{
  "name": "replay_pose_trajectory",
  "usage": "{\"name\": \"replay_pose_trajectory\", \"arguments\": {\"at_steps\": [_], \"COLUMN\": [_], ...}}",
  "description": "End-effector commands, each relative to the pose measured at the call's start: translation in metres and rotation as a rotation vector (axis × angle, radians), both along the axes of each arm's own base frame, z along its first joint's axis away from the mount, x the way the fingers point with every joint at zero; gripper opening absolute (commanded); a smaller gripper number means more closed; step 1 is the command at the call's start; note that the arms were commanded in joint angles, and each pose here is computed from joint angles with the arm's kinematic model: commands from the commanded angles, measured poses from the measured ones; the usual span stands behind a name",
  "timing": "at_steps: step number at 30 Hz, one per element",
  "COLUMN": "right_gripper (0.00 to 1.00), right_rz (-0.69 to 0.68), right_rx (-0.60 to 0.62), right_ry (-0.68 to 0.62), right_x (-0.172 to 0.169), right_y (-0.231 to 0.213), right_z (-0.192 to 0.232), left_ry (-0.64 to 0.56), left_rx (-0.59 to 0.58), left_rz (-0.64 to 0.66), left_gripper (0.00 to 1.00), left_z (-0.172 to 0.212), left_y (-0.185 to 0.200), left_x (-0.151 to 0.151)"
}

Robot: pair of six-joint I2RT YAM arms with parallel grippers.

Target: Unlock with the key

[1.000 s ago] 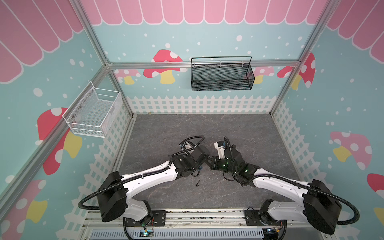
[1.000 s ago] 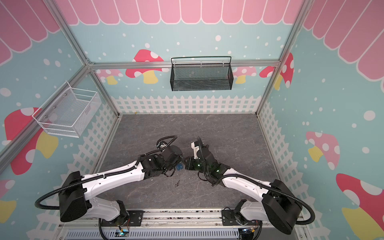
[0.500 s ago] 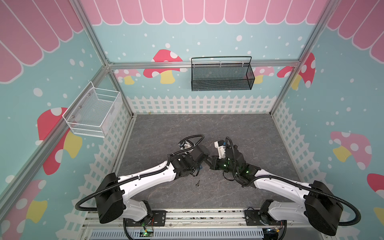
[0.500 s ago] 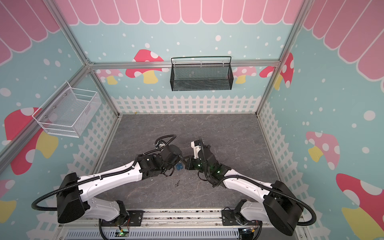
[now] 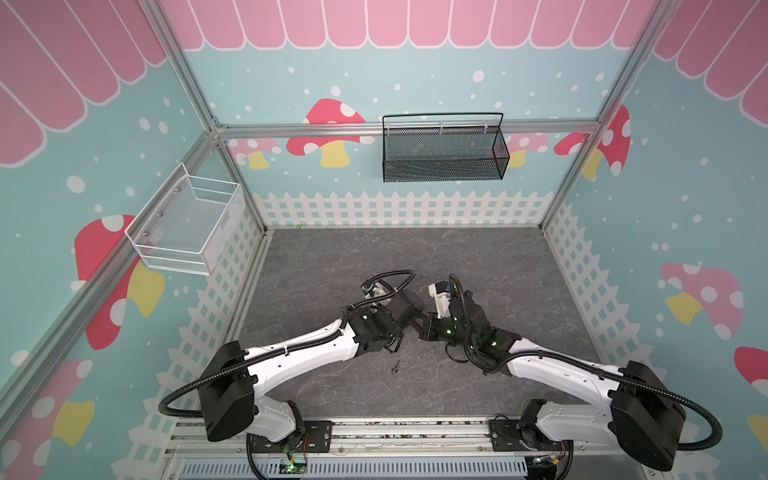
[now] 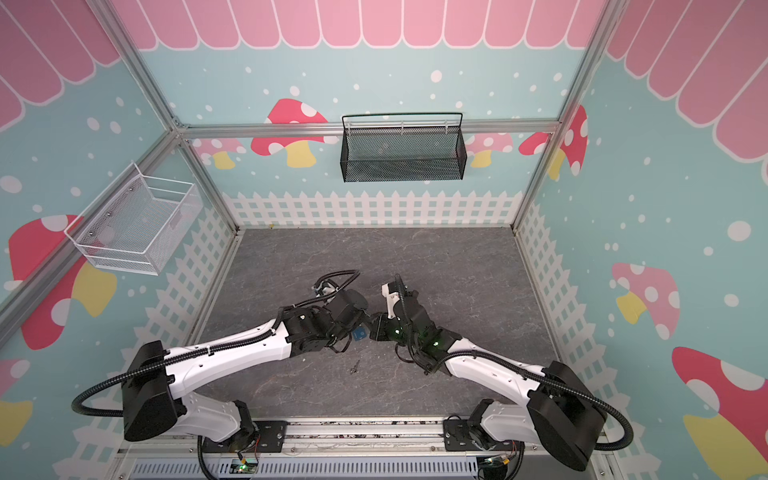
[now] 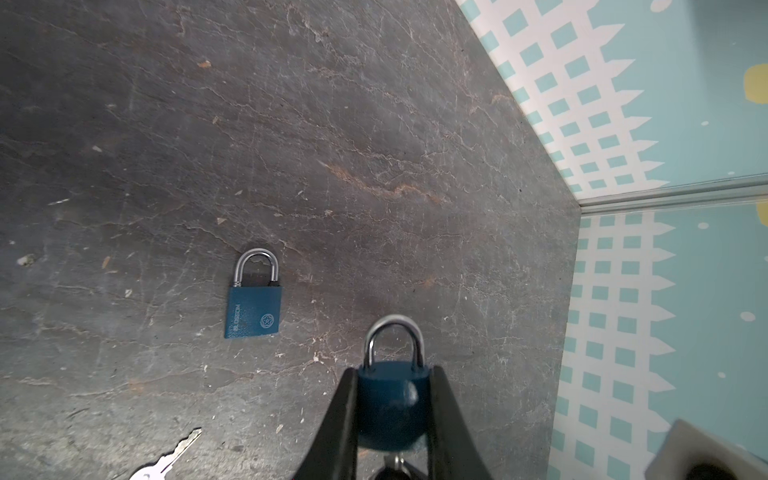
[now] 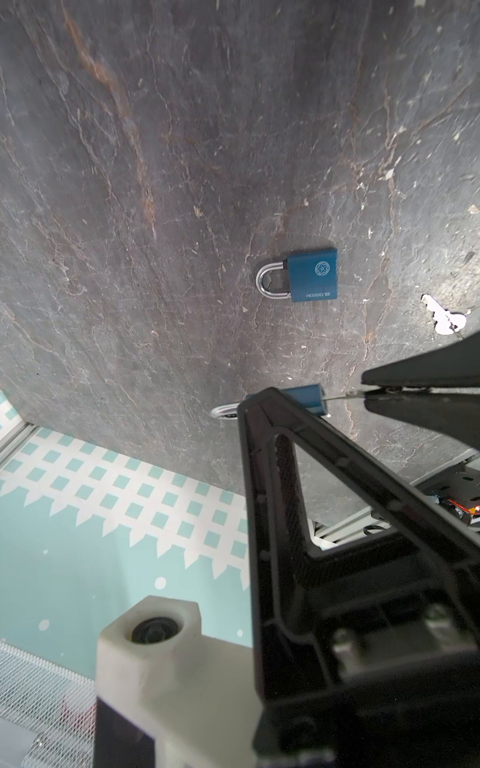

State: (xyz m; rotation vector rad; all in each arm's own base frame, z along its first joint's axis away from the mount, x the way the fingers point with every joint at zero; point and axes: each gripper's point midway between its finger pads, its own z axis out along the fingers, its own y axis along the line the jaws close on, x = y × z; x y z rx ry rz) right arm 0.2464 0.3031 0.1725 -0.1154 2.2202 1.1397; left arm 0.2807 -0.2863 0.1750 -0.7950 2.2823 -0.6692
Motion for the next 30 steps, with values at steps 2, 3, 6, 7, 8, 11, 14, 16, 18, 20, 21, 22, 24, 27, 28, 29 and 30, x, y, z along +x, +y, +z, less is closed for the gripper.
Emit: {"name": "replay_pose_trajectory", "arguments": {"at_steps": [2, 3, 6, 7, 8, 11, 14, 16, 18, 20, 21, 22, 24, 27, 28, 29, 30], "right_gripper": [0.0, 0.0, 0.0, 0.0, 0.0, 0.0, 0.0, 0.0, 0.0, 0.0, 0.0, 0.0, 0.0, 0.0, 0.0, 0.0, 0.0], "right_rz": [0.028, 0.027, 0.059, 0.085, 0.111, 0.137, 0.067, 0.024, 0.008, 0.029, 0.033, 0.044, 0.067, 0.067, 0.068, 0.068, 0.074], "right_rx": [0.2, 0.198, 0.27, 0.317, 0.354, 0.399, 0.299, 0.22, 0.169, 0.154, 0.146, 0.14, 0.138, 0.191, 0.226, 0.254, 0.276], "right_ry": [-0.201, -0.201, -0.213, -0.213, -0.211, -0.182, -0.176, -0.193, -0.218, -0.263, -0.275, -0.29, -0.312, -0.283, -0.28, -0.267, -0.251], "right_x": [0.008, 0.008, 0.002, -0.003, -0.008, -0.013, -0.003, 0.004, 0.008, 0.008, 0.008, 0.007, 0.004, 0.002, 0.0, -0.001, -0.003], "right_y": [0.021, 0.02, 0.022, 0.024, 0.027, 0.03, 0.022, 0.017, 0.016, 0.021, 0.023, 0.025, 0.03, 0.031, 0.031, 0.031, 0.032], "right_z": [0.084, 0.083, 0.092, 0.098, 0.106, 0.119, 0.108, 0.098, 0.089, 0.086, 0.084, 0.082, 0.082, 0.088, 0.095, 0.101, 0.105], "left_ry": [0.137, 0.136, 0.149, 0.151, 0.149, 0.148, 0.16, 0.174, 0.184, 0.189, 0.186, 0.188, 0.192, 0.194, 0.196, 0.201, 0.201], "left_rx": [-0.06, -0.09, -0.186, -0.204, -0.205, -0.156, -0.129, -0.146, -0.196, -0.268, -0.302, -0.328, -0.349, -0.35, -0.351, -0.353, -0.358], "left_rz": [-0.116, -0.118, -0.138, -0.146, -0.155, -0.161, -0.157, -0.154, -0.166, -0.177, -0.185, -0.191, -0.193, -0.197, -0.196, -0.193, -0.194], "left_gripper": [0.0, 0.0, 0.0, 0.0, 0.0, 0.0, 0.0, 0.0, 0.0, 0.0, 0.0, 0.0, 0.0, 0.0, 0.0, 0.0, 0.0], "left_z": [-0.02, -0.018, -0.014, -0.013, -0.012, -0.019, -0.025, -0.025, -0.022, -0.015, -0.012, -0.01, -0.007, -0.006, -0.007, -0.008, -0.008], "left_y": [-0.026, -0.029, -0.038, -0.04, -0.04, -0.032, -0.025, -0.025, -0.032, -0.04, -0.043, -0.046, -0.048, -0.047, -0.046, -0.045, -0.045], "left_x": [-0.029, -0.03, -0.035, -0.036, -0.037, -0.039, -0.043, -0.045, -0.048, -0.05, -0.05, -0.051, -0.051, -0.053, -0.054, -0.055, -0.056]}}
